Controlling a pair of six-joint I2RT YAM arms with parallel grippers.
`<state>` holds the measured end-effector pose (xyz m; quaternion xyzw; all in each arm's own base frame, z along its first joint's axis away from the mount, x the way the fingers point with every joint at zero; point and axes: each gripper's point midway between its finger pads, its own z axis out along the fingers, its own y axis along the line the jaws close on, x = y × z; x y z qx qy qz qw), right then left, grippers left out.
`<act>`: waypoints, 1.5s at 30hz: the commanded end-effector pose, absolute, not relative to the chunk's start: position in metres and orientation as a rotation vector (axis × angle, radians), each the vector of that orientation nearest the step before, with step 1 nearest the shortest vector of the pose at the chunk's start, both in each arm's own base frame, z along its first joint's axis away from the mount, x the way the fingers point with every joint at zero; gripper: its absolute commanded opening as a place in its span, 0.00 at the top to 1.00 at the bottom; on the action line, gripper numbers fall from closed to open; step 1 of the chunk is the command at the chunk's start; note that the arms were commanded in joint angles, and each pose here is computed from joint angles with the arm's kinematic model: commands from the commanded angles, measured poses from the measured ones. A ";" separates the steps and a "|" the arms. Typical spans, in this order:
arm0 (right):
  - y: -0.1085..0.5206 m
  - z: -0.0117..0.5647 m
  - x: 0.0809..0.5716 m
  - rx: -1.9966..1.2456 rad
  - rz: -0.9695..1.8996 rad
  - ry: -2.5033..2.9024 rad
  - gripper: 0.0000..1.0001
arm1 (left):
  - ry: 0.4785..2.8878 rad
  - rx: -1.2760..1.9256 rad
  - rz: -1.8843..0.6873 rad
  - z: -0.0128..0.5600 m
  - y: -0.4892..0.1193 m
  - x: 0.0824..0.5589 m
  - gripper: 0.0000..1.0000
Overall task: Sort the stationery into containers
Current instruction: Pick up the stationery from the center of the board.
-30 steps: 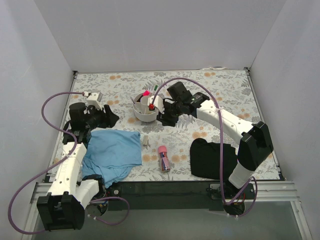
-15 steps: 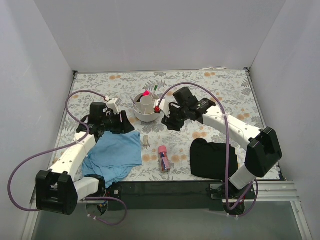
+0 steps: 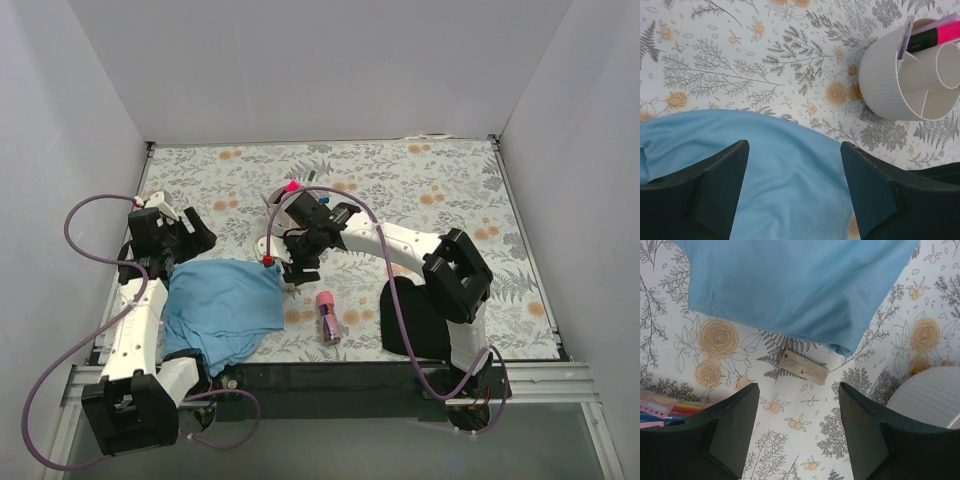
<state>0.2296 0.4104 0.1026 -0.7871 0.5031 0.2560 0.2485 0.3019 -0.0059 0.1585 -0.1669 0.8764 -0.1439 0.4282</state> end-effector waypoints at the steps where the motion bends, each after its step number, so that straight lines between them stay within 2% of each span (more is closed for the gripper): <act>1: 0.415 0.101 0.217 -2.282 0.677 1.104 0.28 | 2.131 -0.415 -0.273 0.173 0.009 0.295 0.25; 9: 0.413 0.072 0.213 -2.455 0.569 0.829 0.32 | 2.099 -0.454 -0.264 0.182 0.015 0.291 0.25; 19: 0.434 0.042 0.232 -2.563 0.512 0.747 0.41 | 2.080 -0.471 -0.266 0.189 0.018 0.290 0.25; 31: 0.412 0.024 0.241 -2.701 0.464 0.733 0.46 | 2.075 -0.480 -0.277 0.186 0.018 0.290 0.25; 40: 0.397 -0.004 0.243 -2.814 0.482 0.838 0.63 | 2.079 -0.482 -0.300 0.186 0.016 0.291 0.25; 43: 0.390 -0.011 0.242 -2.849 0.483 0.865 0.72 | 2.082 -0.473 -0.311 0.187 0.014 0.291 0.25; 45: 0.381 -0.013 0.240 -2.878 0.477 0.886 0.82 | 2.081 -0.470 -0.314 0.188 0.014 0.291 0.25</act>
